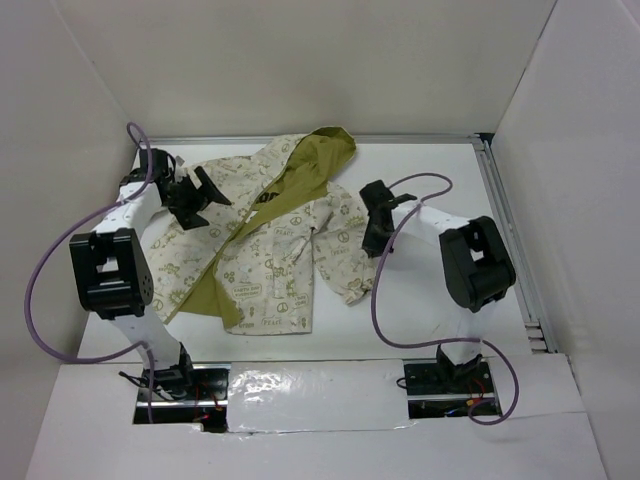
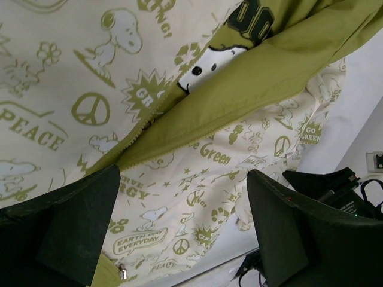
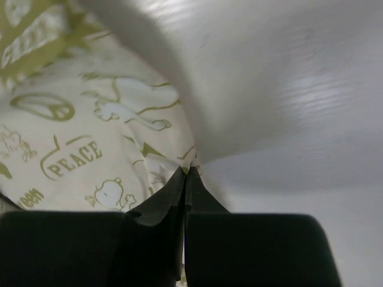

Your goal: Zip up the jacket

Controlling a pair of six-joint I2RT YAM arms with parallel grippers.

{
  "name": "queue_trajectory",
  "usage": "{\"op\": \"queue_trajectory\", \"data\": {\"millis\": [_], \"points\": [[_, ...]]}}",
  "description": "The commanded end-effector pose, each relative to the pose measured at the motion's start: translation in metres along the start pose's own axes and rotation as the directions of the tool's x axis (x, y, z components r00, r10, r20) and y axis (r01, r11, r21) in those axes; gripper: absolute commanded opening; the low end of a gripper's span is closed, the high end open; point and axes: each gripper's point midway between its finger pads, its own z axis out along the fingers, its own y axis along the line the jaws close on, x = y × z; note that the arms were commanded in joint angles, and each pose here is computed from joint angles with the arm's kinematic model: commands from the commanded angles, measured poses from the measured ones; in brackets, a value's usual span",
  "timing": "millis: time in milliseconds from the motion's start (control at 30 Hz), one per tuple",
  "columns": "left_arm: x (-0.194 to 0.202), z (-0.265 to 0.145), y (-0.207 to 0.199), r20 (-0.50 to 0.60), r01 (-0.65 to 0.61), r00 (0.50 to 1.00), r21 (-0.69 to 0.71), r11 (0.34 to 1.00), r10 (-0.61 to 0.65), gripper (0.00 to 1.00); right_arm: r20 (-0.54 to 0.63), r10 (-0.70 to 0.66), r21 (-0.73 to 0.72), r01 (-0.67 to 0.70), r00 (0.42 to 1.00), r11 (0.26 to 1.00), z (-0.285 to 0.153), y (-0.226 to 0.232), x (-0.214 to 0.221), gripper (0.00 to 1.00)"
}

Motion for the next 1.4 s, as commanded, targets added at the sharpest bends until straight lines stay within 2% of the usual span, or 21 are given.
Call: {"op": "queue_trajectory", "data": {"millis": [0,167,200,233,333,367,433,467,500,533,600,633,667,733,833,867,967,1000,1200,1267,1367], "points": [[-0.016,-0.001,-0.023,0.029,-0.089,0.996,0.082,0.993,0.087,0.99,0.039,0.152,0.038,-0.154,0.988,0.987,-0.007,-0.042,-0.026,0.0],[-0.026,-0.004,-0.03,0.047,-0.107,0.993,0.065,0.992,0.104,0.99,0.176,0.358,0.109,-0.38,0.917,0.919,-0.038,-0.132,-0.059,0.0],[-0.027,-0.002,-0.03,0.044,-0.108,0.994,0.061,0.992,0.105,0.99,0.231,0.404,0.11,-0.436,0.885,0.893,-0.052,-0.145,-0.073,0.0],[-0.029,-0.004,-0.033,0.046,-0.113,0.993,0.066,0.991,0.11,0.99,0.287,0.453,0.174,-0.511,0.844,0.842,-0.061,-0.178,-0.08,0.0],[-0.03,-0.004,-0.044,0.04,-0.148,0.989,0.102,0.984,0.144,0.99,0.374,0.504,0.189,-0.596,0.778,0.78,-0.079,-0.212,-0.113,0.0],[-0.029,-0.002,-0.046,0.031,-0.154,0.988,0.111,0.982,0.152,0.99,0.372,0.513,0.201,-0.607,0.773,0.769,-0.076,-0.218,-0.12,0.0],[-0.029,0.0,-0.053,0.023,-0.171,0.985,0.121,0.978,0.169,0.99,0.44,0.518,0.167,-0.633,0.734,0.756,-0.093,-0.231,-0.169,0.0],[-0.031,-0.001,-0.054,0.025,-0.176,0.984,0.121,0.977,0.174,0.99,0.445,0.51,0.166,-0.628,0.736,0.761,-0.096,-0.232,-0.179,0.11],[-0.035,-0.003,-0.06,0.034,-0.188,0.982,0.126,0.974,0.185,0.99,0.454,0.49,0.173,-0.613,0.744,0.771,-0.101,-0.229,-0.187,0.62],[-0.035,-0.002,-0.065,0.03,-0.207,0.978,0.135,0.969,0.205,0.99,0.449,0.439,0.194,-0.564,0.778,0.803,-0.105,-0.211,-0.189,0.79],[-0.039,0.001,-0.074,0.027,-0.228,0.974,0.139,0.964,0.227,0.99,0.529,0.336,0.236,-0.515,0.78,0.824,-0.125,-0.197,-0.202,1.0],[-0.035,0.009,-0.079,0.008,-0.25,0.968,0.149,0.957,0.251,0.99,0.55,0.299,0.198,-0.469,0.78,0.861,-0.134,-0.176,-0.209,1.0],[-0.033,0.013,-0.081,-0.006,-0.258,0.965,0.152,0.954,0.262,0.99,0.509,0.258,0.126,-0.368,0.821,0.921,-0.13,-0.138,-0.206,1.0],[-0.033,0.022,-0.096,-0.009,-0.303,0.951,0.173,0.937,0.309,0.99,0.47,0.217,-0.018,-0.237,0.856,0.971,-0.127,-0.083,-0.205,1.0],[-0.036,0.03,-0.106,-0.009,-0.335,0.939,0.202,0.92,0.344,0.99,0.391,0.198,-0.253,-0.102,0.899,0.962,-0.117,-0.014,-0.201,1.0],[-0.039,0.03,-0.111,-0.007,-0.34,0.937,0.215,0.915,0.35,0.99,0.335,0.17,-0.363,-0.04,0.927,0.931,-0.117,0.022,-0.189,1.0],[-0.042,0.035,-0.112,-0.011,-0.34,0.936,0.226,0.913,0.352,0.99,0.245,0.131,-0.471,0.0,0.961,0.882,-0.098,0.074,-0.184,1.0],[-0.045,0.034,-0.11,-0.009,-0.336,0.938,0.223,0.915,0.347,0.99,0.194,0.116,-0.468,-0.012,0.974,0.883,-0.075,0.083,-0.178,1.0],[-0.051,0.026,-0.096,-0.001,-0.31,0.949,0.202,0.929,0.316,0.99,0.074,0.119,-0.514,-0.064,0.99,0.855,-0.03,0.113,-0.168,1.0],[-0.049,0.025,-0.091,-0.01,-0.295,0.953,0.205,0.933,0.303,0.99,0.032,0.121,-0.488,-0.09,0.992,0.868,-0.012,0.116,-0.159,1.0],[-0.049,0.023,-0.083,-0.009,-0.28,0.958,0.183,0.942,0.287,0.99,0.022,0.121,-0.493,-0.094,0.992,0.865,-0.003,0.125,-0.158,1.0]]}}
